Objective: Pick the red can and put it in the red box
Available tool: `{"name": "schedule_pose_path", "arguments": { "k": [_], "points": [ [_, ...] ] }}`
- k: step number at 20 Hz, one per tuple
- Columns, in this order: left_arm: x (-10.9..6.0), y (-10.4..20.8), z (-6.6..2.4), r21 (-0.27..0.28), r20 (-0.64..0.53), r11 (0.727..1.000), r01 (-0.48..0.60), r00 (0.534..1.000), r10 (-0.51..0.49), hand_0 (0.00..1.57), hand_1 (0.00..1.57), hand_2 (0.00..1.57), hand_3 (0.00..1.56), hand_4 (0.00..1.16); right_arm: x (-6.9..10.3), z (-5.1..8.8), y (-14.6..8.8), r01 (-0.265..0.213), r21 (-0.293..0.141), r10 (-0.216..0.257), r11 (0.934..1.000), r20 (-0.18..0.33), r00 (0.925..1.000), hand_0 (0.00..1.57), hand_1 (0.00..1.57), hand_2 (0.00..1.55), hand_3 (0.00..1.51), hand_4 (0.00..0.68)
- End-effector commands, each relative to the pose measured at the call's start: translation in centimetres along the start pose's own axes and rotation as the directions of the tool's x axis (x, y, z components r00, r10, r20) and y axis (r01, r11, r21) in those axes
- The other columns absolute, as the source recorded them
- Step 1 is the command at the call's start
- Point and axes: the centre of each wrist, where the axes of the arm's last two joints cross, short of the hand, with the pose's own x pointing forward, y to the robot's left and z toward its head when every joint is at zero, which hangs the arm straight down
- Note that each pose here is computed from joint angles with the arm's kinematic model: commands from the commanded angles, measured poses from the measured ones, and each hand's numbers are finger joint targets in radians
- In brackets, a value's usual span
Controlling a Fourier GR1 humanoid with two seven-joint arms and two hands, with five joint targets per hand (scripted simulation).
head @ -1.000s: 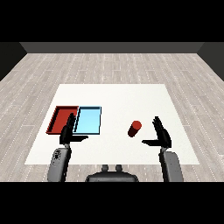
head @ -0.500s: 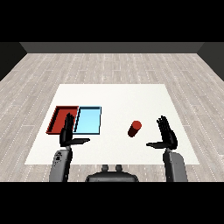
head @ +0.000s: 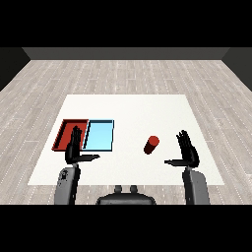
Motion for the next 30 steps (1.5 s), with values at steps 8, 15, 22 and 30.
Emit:
{"name": "schedule_pose_path", "arguments": {
  "k": [8, 15, 22, 30],
  "points": [
    [0.4, -1.8, 1.19, -0.003, -0.004, 1.0, -0.018, 1.0, 0.018, 0.0, 0.0, 0.0, 0.0, 0.0, -2.2, -2.2, 0.6, 0.019, -0.003, -0.019, 0.9998, -0.012, 0.9998, 0.0, 0.0, 0.0, 0.0, 0.0],
    [-0.3, -0.1, -0.74, 0.008, -0.001, 0.999, -0.043, 0.999, 0.043, 0.0, 0.0, 0.0, 0.0, 0.0, -4.1, -2.1, -0.5, 0.079, -0.013, -0.08, 0.9968, -0.044, 0.9958, 0.0, 0.0, 0.0, 0.0, 0.0],
    [-0.1, -0.3, -0.76, 0.005, 0.014, 1.0, -0.031, 0.999, 0.031, 0.0, 0.0, 0.0, 0.0, 0.0, -6.4, -5.0, 3.4, 0.113, -0.004, -0.112, 0.9936, -0.085, 0.99, 0.0, 0.0, 0.0, 0.0, 0.0],
    [0.1, 1.8, -0.25, 0.023, -0.006, 0.999, -0.049, 0.999, 0.049, 0.0, 0.0, 0.0, 0.0, 0.0, -7.8, -2.1, 6.4, 0.175, 0.011, -0.174, 0.9845, -0.085, 0.9811, 0.0, 0.0, 0.0, 0.0, 0.0]
  ]
}}
